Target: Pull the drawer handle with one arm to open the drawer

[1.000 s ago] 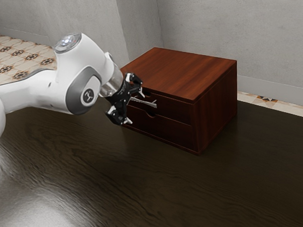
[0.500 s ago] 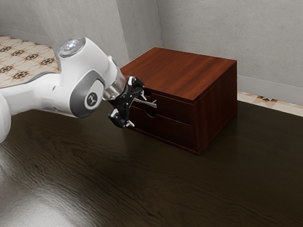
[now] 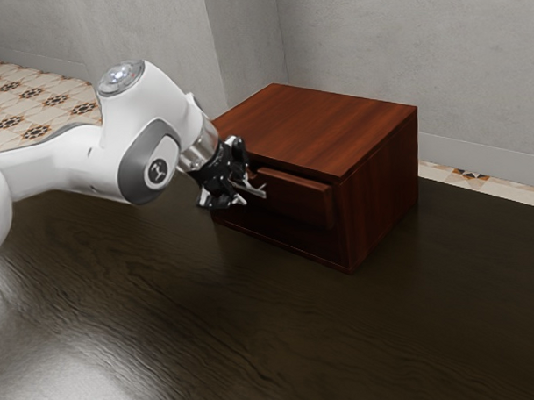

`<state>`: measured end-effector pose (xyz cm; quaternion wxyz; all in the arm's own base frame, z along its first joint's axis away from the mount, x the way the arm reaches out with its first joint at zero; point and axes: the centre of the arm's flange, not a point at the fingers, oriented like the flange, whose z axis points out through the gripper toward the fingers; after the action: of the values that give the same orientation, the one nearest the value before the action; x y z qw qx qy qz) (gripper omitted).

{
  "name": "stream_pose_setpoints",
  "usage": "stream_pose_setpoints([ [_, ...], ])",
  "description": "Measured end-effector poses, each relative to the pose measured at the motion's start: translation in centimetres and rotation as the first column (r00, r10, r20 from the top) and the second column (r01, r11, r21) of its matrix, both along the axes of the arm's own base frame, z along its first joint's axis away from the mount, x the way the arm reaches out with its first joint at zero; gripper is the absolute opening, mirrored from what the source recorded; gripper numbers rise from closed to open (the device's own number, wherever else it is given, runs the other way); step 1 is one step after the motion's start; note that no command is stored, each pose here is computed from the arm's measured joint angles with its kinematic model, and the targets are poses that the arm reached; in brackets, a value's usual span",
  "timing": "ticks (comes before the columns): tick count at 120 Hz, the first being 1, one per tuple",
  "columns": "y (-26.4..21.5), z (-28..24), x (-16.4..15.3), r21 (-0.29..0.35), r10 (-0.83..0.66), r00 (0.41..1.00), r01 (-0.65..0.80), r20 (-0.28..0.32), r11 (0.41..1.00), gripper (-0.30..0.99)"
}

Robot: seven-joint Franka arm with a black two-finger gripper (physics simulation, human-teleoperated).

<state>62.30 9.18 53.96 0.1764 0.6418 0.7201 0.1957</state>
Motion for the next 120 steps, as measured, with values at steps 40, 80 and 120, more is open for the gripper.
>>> stream_pose_setpoints([
  [40, 0.0, 0.4, -1.6, -0.007, 0.001, 1.0, -0.001, -0.016, 1.0, -0.06],
  [80, 0.1, 0.6, -5.0, -0.016, 0.004, 1.0, -0.004, -0.022, 1.0, -0.08],
  [120, 0.2, 1.0, -8.5, -0.014, 0.007, 1.0, -0.007, 0.001, 1.0, -0.08],
])
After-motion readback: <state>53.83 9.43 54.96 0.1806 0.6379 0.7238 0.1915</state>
